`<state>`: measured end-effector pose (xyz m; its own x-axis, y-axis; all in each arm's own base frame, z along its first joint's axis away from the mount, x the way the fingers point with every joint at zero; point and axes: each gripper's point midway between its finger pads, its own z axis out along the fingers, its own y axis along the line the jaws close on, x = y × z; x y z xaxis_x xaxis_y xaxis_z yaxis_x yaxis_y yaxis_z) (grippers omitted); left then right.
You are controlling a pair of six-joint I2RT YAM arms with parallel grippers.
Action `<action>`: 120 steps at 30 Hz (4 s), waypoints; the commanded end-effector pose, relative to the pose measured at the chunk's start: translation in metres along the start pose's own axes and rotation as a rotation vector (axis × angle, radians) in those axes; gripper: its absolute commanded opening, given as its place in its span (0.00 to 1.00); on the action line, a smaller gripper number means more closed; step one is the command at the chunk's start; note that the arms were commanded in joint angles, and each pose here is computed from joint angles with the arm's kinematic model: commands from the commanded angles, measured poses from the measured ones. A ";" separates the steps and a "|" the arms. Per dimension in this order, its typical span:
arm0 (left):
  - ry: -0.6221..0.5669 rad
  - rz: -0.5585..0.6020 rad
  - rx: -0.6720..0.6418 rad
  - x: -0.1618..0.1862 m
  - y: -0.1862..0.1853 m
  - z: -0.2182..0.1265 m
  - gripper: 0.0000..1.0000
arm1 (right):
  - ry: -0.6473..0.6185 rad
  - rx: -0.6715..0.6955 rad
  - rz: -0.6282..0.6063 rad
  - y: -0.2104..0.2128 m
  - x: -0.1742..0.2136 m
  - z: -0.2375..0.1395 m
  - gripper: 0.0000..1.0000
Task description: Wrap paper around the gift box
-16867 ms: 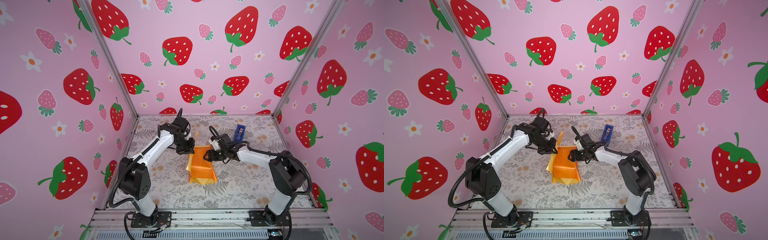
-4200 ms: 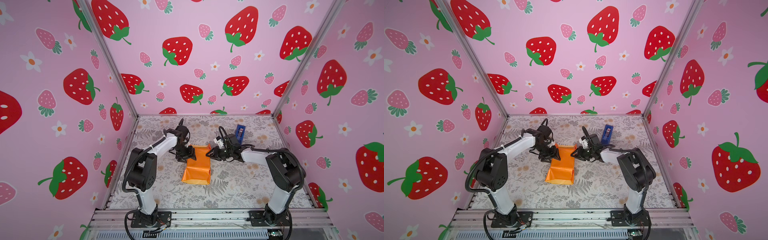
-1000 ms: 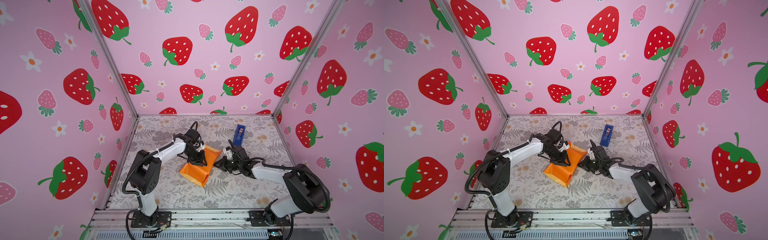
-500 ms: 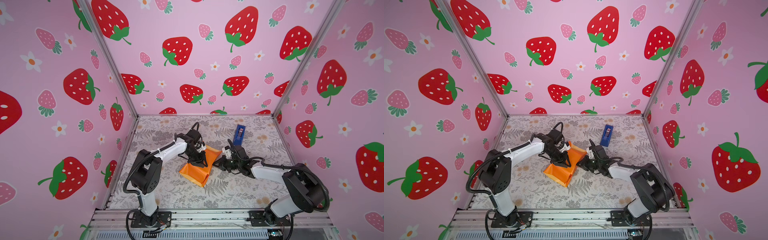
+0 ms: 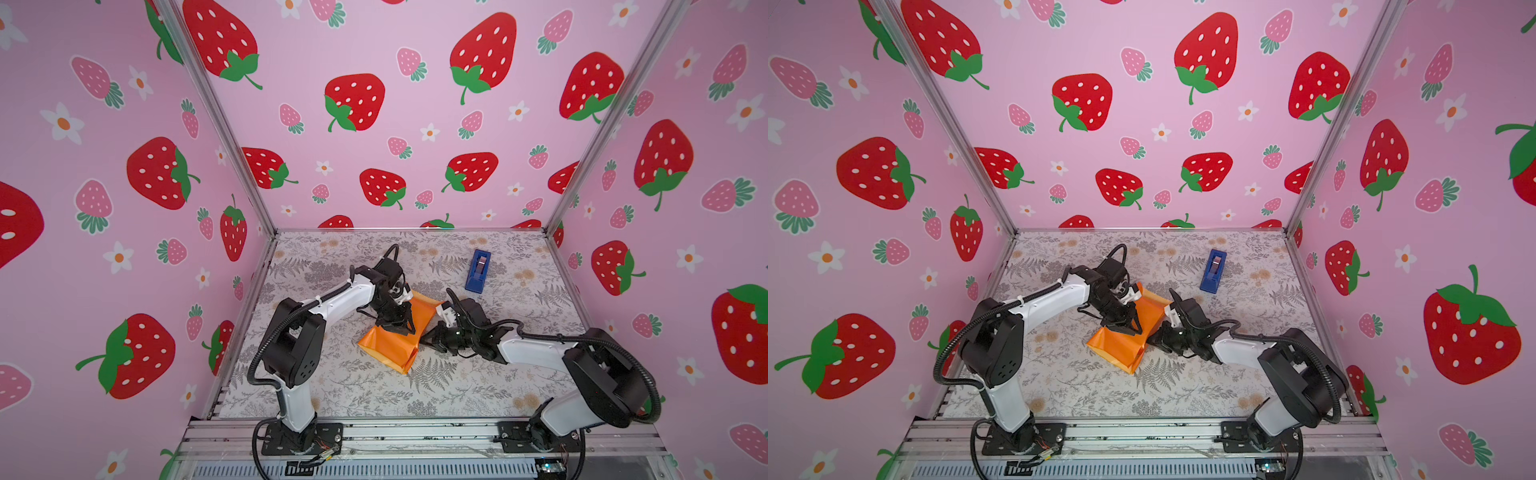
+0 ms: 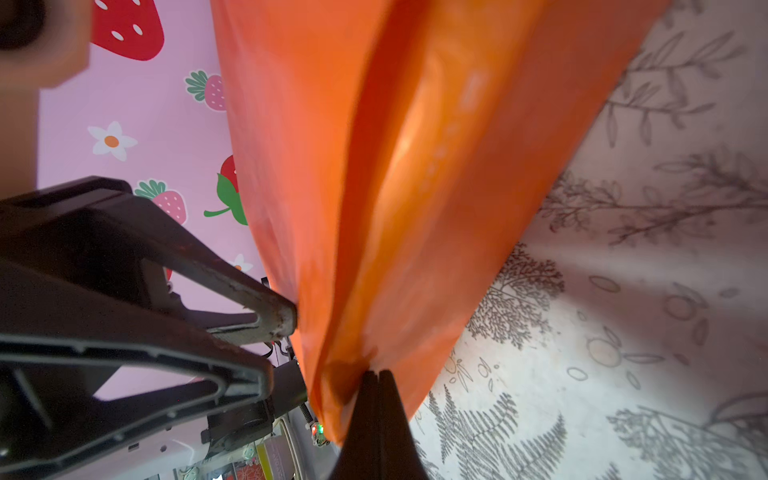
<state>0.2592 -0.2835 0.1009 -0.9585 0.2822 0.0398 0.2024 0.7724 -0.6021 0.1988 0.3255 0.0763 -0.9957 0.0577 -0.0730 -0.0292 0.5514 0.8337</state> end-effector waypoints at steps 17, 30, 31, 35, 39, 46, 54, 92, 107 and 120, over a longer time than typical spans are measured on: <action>0.035 -0.011 0.010 0.001 -0.009 0.010 0.27 | 0.042 -0.031 -0.010 0.007 0.007 0.007 0.00; 0.061 -0.025 0.025 0.010 -0.005 0.022 0.26 | 0.013 -0.004 -0.007 0.002 0.002 0.003 0.00; 0.064 -0.029 0.018 0.011 -0.003 0.023 0.26 | 0.002 0.000 -0.005 0.001 -0.001 0.000 0.00; 0.075 -0.035 0.006 0.013 0.002 0.026 0.26 | -0.066 0.011 0.006 -0.001 -0.015 -0.018 0.06; 0.079 -0.036 0.004 0.014 0.003 0.027 0.25 | -0.102 -0.018 0.014 0.005 -0.028 -0.027 0.20; 0.077 -0.034 0.004 0.014 0.002 0.026 0.25 | -0.101 -0.063 0.015 0.021 -0.048 -0.016 0.49; 0.061 -0.019 0.013 0.013 -0.003 0.020 0.24 | -0.101 -0.004 0.065 -0.010 -0.054 -0.005 0.38; -0.005 -0.064 -0.053 0.010 0.022 0.021 0.22 | -0.216 -0.027 -0.012 0.013 -0.084 -0.057 0.40; 0.003 -0.047 -0.023 0.013 0.020 0.019 0.03 | -0.378 0.072 -0.084 -0.044 -0.215 -0.168 0.41; 0.003 -0.049 -0.028 0.013 0.020 0.015 0.00 | -0.385 -0.081 -0.008 -0.091 -0.282 -0.180 0.37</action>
<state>0.2589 -0.2862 0.0918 -0.9690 0.2471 0.0068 0.1885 0.7564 -0.6263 0.4608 0.0980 0.1139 -0.8727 0.4088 -0.2669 0.0011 0.5483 0.8363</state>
